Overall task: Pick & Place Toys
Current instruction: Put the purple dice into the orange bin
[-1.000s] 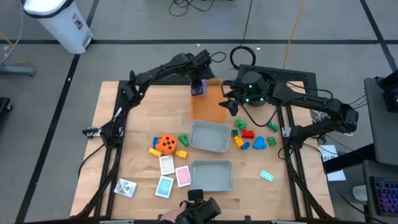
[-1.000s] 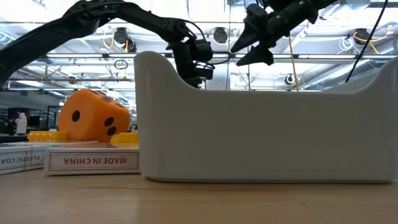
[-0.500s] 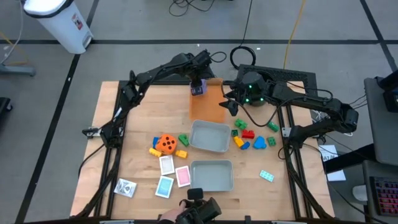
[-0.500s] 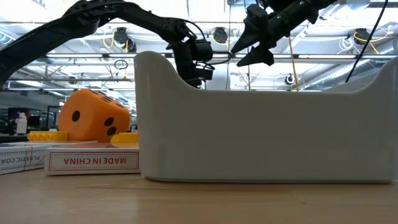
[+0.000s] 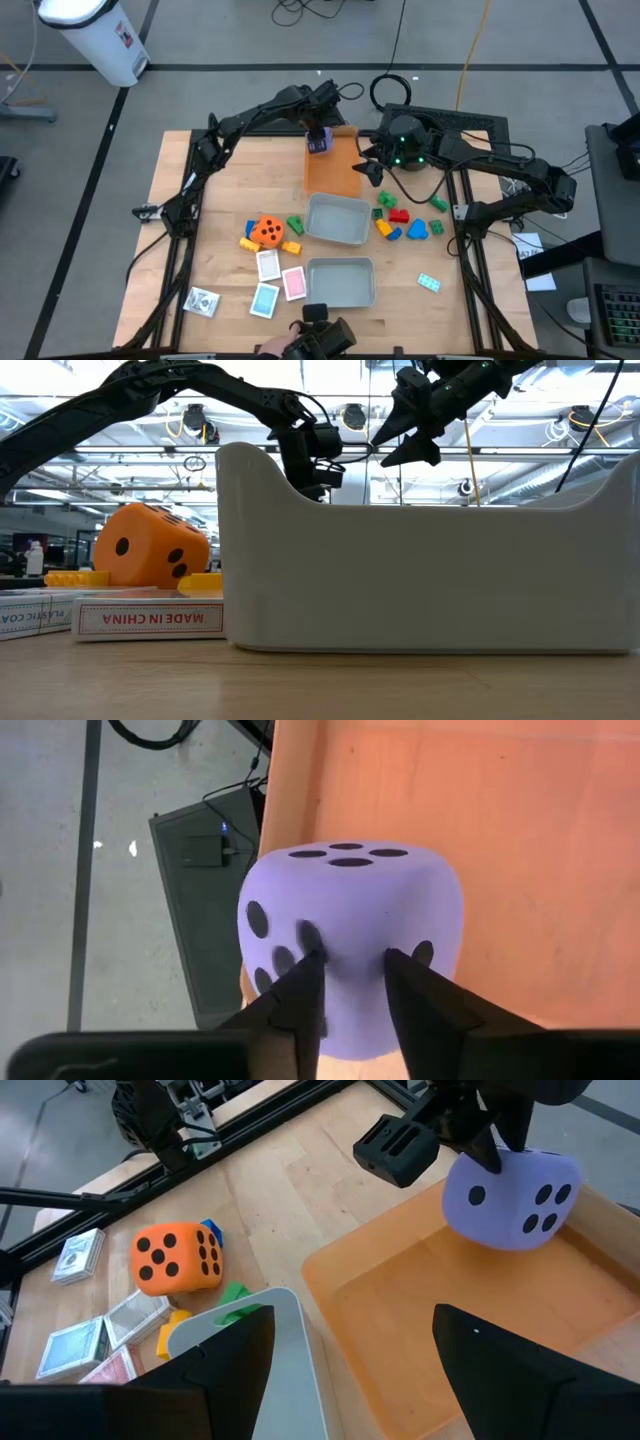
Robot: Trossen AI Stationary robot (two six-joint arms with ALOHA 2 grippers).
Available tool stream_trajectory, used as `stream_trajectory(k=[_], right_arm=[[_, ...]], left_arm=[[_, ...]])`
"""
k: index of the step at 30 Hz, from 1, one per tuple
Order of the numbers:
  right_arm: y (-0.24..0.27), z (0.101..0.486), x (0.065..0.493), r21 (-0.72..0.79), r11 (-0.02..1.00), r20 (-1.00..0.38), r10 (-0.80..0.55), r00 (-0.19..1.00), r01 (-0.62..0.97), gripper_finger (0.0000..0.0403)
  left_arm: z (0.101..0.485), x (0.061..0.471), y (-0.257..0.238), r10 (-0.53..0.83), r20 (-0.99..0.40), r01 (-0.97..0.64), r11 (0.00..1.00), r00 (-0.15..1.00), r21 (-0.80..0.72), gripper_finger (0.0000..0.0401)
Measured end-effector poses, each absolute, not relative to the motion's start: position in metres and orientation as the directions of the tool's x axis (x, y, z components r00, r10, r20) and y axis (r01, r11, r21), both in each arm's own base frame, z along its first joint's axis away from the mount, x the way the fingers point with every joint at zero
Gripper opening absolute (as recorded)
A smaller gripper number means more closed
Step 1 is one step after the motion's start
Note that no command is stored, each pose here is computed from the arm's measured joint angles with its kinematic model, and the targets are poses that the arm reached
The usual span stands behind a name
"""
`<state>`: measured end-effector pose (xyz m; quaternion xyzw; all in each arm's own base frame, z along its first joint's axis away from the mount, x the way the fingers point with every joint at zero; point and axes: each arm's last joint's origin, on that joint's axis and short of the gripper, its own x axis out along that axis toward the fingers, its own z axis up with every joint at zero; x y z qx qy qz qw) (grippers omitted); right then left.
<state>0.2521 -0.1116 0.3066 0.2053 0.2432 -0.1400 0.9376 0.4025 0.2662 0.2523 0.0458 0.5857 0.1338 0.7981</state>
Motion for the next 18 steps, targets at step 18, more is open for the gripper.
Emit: stream_trajectory(k=[18], right_arm=[[-0.112,0.307,0.252,0.282,0.894,-0.513,-0.166,0.842,0.348,0.0265]], left_arm=[[0.266,0.402,0.256,0.279,-0.914,-0.180,0.955,0.295,0.234,0.0212]])
